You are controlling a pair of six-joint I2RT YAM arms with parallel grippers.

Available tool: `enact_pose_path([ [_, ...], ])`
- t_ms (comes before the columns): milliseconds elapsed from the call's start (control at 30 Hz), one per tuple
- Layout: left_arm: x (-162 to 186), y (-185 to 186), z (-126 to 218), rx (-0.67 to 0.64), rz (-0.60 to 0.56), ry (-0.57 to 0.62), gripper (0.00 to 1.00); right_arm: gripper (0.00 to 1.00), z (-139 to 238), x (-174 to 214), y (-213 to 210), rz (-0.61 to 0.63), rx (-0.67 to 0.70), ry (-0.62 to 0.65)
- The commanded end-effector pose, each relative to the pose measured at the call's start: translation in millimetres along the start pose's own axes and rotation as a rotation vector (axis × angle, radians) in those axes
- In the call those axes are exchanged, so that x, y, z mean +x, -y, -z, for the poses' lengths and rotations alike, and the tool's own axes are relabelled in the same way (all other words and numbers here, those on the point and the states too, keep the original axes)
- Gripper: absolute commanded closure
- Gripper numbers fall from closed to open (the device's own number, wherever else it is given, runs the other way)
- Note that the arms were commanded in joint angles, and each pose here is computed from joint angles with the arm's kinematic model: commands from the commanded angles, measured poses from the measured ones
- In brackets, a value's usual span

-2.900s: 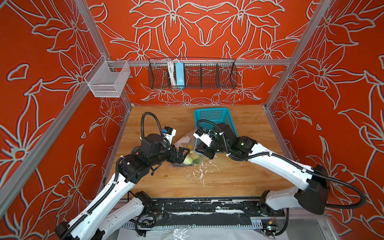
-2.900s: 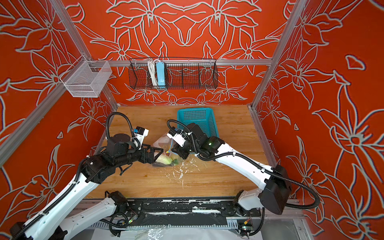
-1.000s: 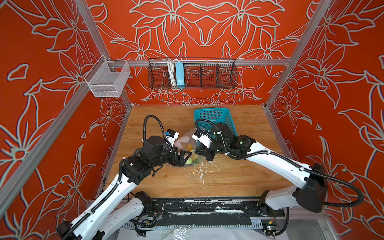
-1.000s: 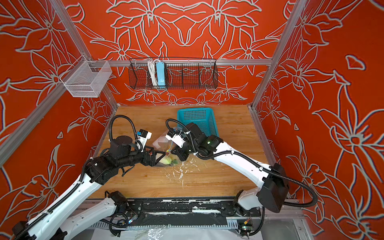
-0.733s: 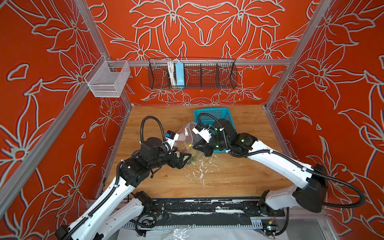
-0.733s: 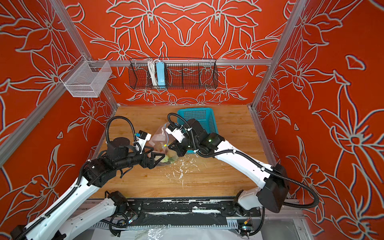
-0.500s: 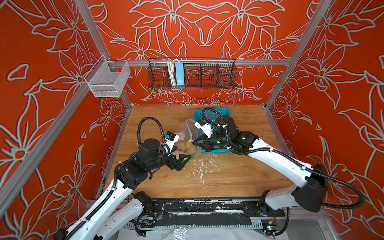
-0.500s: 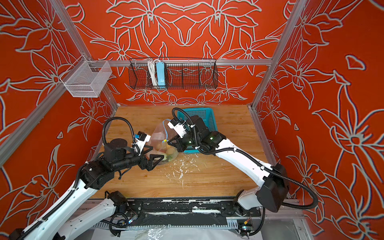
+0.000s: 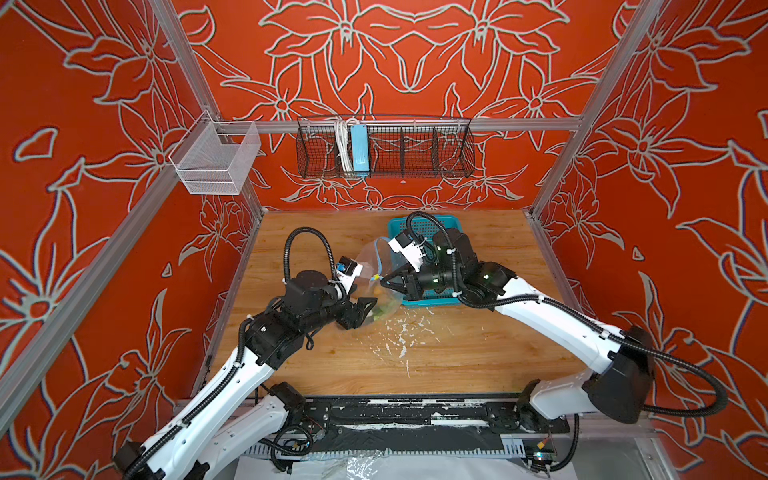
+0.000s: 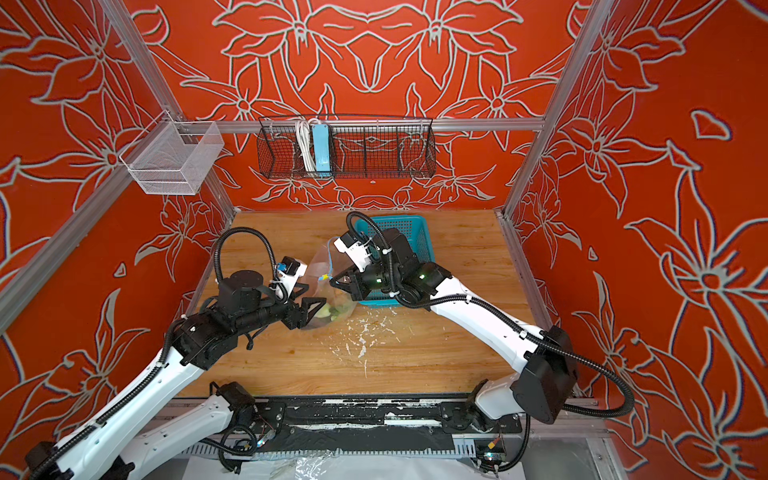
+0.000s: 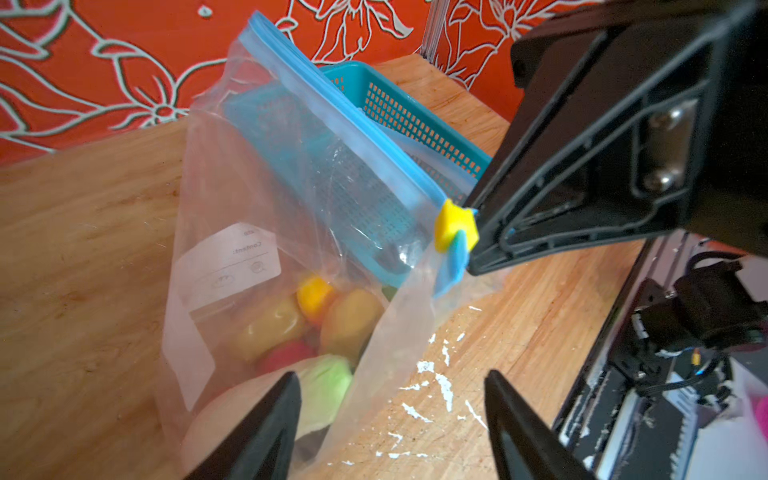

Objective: Place the food in the zip-top bag and seal the zipper

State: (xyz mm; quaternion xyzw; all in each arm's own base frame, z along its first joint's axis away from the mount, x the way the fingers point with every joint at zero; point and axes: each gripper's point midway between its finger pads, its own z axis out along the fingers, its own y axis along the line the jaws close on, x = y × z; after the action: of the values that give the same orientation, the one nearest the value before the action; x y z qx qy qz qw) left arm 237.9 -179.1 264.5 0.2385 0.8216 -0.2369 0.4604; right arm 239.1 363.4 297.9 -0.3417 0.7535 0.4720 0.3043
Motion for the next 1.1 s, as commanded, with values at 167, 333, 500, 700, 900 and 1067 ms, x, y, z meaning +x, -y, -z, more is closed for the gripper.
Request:
enact_pose_path([
  [167, -35, -2, 6, -0.025, -0.028, 0.08, 0.46, 1.0, -6, -3, 0, -0.009, -0.037, 0.013],
  [333, -40, -4, 7, -0.039, -0.022, 0.09, 0.51, 1.0, -8, -3, 1, -0.018, -0.043, 0.012],
  [500, -36, -1, 2, -0.015, -0.015, 0.062, 0.65, 1.0, -9, -4, 0, -0.024, -0.055, 0.016],
  [700, -30, 2, 0, 0.007, -0.003, 0.05, 0.72, 1.0, -8, -7, -2, -0.025, -0.066, 0.023],
  [900, -37, -3, 7, -0.033, 0.003, 0.081, 1.0, 1.0, -9, -5, -2, -0.027, -0.069, 0.015],
  [1067, -43, -6, 14, -0.061, -0.016, 0.107, 1.0, 0.81, -1, -4, 0, 0.04, -0.012, -0.024],
])
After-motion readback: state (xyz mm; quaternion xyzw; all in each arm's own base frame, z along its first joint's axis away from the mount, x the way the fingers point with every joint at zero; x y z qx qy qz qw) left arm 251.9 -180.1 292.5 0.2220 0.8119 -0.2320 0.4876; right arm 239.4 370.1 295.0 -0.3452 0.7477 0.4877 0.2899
